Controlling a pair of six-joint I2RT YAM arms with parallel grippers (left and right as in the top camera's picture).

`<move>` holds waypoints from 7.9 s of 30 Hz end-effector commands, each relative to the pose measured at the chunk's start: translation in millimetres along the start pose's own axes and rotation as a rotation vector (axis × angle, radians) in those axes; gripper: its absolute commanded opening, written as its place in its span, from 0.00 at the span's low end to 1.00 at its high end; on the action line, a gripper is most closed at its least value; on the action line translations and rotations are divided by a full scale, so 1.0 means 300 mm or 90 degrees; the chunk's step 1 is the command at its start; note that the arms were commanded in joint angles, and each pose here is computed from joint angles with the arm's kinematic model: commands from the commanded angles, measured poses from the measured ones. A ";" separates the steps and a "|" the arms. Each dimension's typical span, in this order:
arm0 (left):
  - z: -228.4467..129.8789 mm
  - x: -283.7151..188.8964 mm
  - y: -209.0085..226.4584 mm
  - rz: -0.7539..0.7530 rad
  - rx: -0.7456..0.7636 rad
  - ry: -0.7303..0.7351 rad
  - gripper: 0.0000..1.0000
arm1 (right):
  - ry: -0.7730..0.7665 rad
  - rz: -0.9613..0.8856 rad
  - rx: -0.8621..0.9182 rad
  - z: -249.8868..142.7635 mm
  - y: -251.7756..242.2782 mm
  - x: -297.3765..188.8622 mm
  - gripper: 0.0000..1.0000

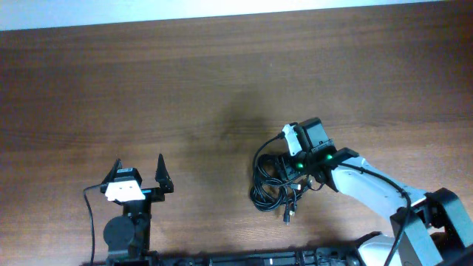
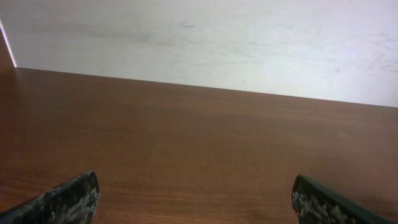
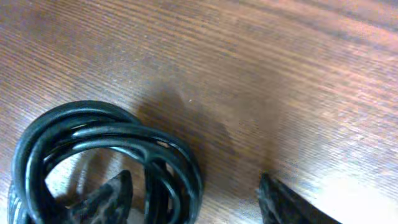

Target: Untangle cables

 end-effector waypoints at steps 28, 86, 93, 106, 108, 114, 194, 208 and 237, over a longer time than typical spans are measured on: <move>-0.002 -0.001 0.007 0.007 0.010 0.000 0.99 | -0.377 -0.117 -0.265 0.422 0.233 -0.675 0.04; 0.354 0.058 -0.480 -0.980 -0.047 0.227 0.99 | -0.634 0.156 -0.350 0.479 0.449 -0.946 0.04; 0.345 0.028 -0.533 -1.020 -0.046 0.240 0.99 | -0.680 0.177 -0.365 0.476 0.469 -1.006 0.04; 0.347 0.050 -0.591 -0.981 -0.063 0.215 0.06 | -0.672 0.204 -0.380 0.465 0.485 -1.004 0.04; 0.347 0.049 -0.591 -0.982 -0.062 0.216 0.11 | -0.674 0.200 -0.379 0.467 0.483 -1.005 0.04; 0.344 0.037 -0.590 -1.000 -0.058 0.223 0.37 | -0.685 0.199 -0.381 0.471 0.484 -1.014 0.04; 0.507 0.083 -0.500 -0.893 0.082 -0.039 0.00 | -0.786 -0.012 -0.724 0.374 0.470 -1.140 0.63; 0.537 0.103 -0.528 -0.854 0.020 -0.059 0.99 | -0.710 0.000 -0.442 0.443 0.385 -1.069 0.04; 0.594 -0.069 -0.688 -1.004 0.033 -0.167 0.98 | -0.708 0.017 -0.468 0.474 0.401 -1.035 0.04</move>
Point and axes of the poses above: each gripper's point midway between its finger pads, its own x axis out along the fingers, its own y axis along the line the jaws close on, z = x × y, the point moved 5 cm from there along -x, back along the fingers, and after that the axes turned 5 degrees about -x, right-handed, at the moved point
